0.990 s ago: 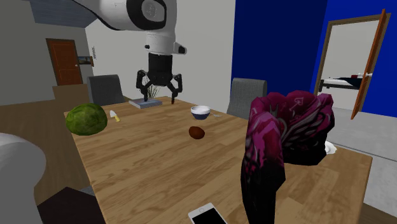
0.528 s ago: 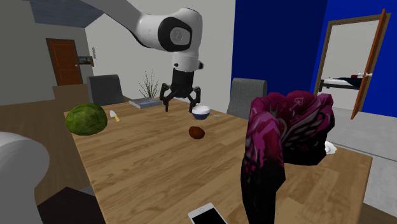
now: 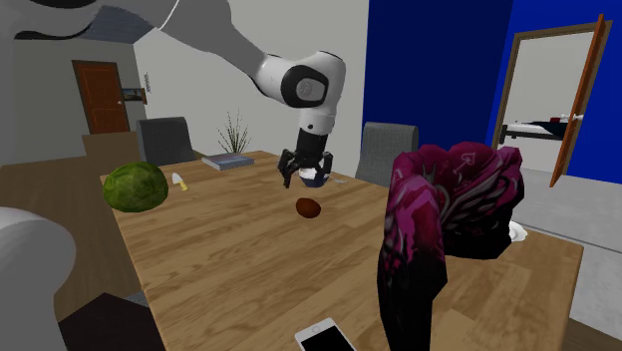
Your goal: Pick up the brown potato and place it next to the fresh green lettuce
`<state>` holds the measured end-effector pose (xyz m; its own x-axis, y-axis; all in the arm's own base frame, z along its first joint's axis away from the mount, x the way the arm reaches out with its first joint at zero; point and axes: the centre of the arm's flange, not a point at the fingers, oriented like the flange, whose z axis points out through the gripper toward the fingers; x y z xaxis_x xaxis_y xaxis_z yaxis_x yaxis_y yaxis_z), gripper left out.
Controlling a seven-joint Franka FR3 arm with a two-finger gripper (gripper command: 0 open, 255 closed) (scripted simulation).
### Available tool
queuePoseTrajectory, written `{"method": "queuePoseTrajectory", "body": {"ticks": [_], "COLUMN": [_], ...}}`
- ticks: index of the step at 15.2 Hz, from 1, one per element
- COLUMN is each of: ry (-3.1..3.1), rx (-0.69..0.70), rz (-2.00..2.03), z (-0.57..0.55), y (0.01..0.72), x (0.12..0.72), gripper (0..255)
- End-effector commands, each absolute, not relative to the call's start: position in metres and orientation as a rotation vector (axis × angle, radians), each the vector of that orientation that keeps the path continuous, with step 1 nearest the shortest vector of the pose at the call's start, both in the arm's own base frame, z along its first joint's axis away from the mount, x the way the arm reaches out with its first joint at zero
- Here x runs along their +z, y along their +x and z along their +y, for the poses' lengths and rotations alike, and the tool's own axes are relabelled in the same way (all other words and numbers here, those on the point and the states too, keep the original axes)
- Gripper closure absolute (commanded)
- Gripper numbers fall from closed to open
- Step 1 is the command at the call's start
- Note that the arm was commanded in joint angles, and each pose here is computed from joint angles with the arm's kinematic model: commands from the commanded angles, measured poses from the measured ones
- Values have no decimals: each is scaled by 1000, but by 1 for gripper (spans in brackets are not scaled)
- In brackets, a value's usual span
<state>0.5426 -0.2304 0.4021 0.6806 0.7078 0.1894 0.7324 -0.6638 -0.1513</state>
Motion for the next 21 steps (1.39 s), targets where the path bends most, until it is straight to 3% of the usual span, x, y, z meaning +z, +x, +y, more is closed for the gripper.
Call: {"method": "queuePoseTrajectory", "body": {"ticks": [1, 11, 21], "ry": [-2626, -2367, -2367], "rx": [-182, -229, -229], "rz": [-1244, -1579, -1579], "z": [-235, -234, -221], "y": [570, 687, 686], "x": [386, 319, 281], "gripper": [0, 0, 0]}}
